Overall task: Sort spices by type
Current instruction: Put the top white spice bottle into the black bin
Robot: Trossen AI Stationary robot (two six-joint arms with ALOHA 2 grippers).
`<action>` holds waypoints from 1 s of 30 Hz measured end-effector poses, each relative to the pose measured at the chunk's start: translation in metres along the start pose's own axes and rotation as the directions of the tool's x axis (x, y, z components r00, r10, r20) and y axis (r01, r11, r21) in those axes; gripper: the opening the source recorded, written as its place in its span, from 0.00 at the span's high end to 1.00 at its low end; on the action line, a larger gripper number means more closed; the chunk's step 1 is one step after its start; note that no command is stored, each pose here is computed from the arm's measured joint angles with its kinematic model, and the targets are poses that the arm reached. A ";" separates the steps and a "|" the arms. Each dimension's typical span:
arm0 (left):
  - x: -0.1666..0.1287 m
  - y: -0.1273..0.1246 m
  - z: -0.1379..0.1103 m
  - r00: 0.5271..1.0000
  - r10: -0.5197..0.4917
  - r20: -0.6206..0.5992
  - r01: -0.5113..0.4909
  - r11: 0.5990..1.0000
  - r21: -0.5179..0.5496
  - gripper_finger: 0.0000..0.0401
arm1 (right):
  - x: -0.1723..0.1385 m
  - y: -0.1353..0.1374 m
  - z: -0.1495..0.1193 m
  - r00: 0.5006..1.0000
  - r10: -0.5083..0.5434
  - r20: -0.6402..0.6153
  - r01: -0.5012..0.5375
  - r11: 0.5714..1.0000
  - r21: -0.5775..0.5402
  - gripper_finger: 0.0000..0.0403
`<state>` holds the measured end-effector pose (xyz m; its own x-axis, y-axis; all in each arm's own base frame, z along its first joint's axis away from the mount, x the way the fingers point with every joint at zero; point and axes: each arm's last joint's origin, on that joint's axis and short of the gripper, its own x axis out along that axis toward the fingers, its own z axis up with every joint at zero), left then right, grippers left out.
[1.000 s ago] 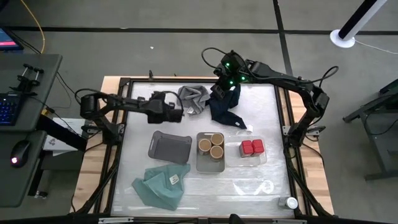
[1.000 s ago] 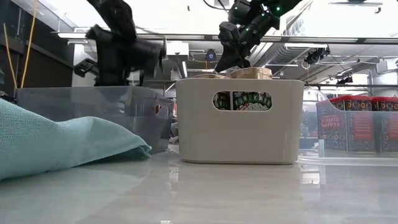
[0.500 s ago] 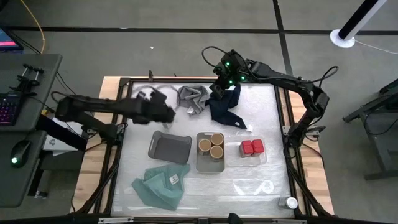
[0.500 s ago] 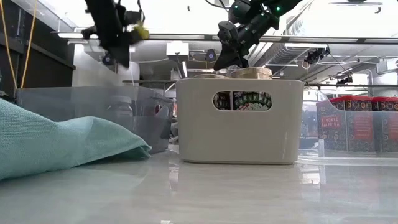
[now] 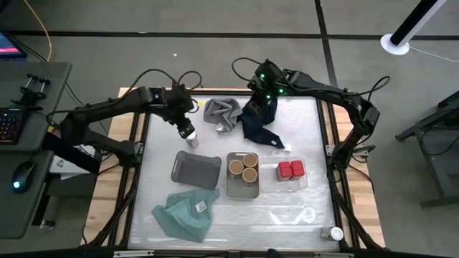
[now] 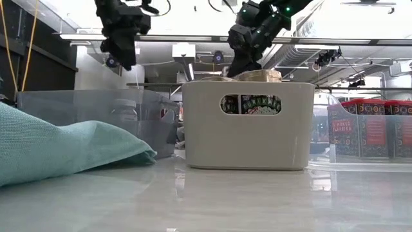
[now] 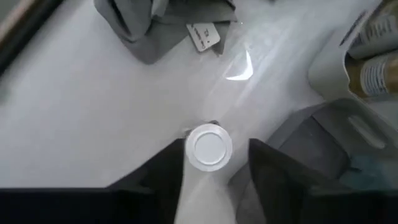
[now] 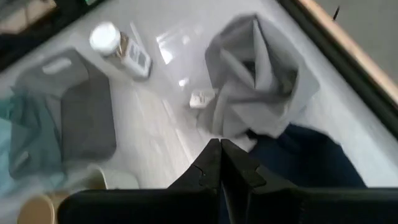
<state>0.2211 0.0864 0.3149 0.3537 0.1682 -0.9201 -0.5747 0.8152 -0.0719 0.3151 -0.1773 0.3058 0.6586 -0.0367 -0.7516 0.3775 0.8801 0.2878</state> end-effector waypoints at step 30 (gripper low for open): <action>0.099 -0.003 -0.008 0.940 0.045 -0.338 -0.145 0.949 -0.278 0.24 | -0.001 -0.001 -0.016 0.987 -0.001 -0.158 -0.003 1.000 -0.026 1.00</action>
<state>0.2523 0.0962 0.2213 0.0569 0.0073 -0.9984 -0.8023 0.5955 -0.0414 0.3037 -0.1703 0.2972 0.5469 0.0374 -0.8364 0.3584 0.8924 0.2743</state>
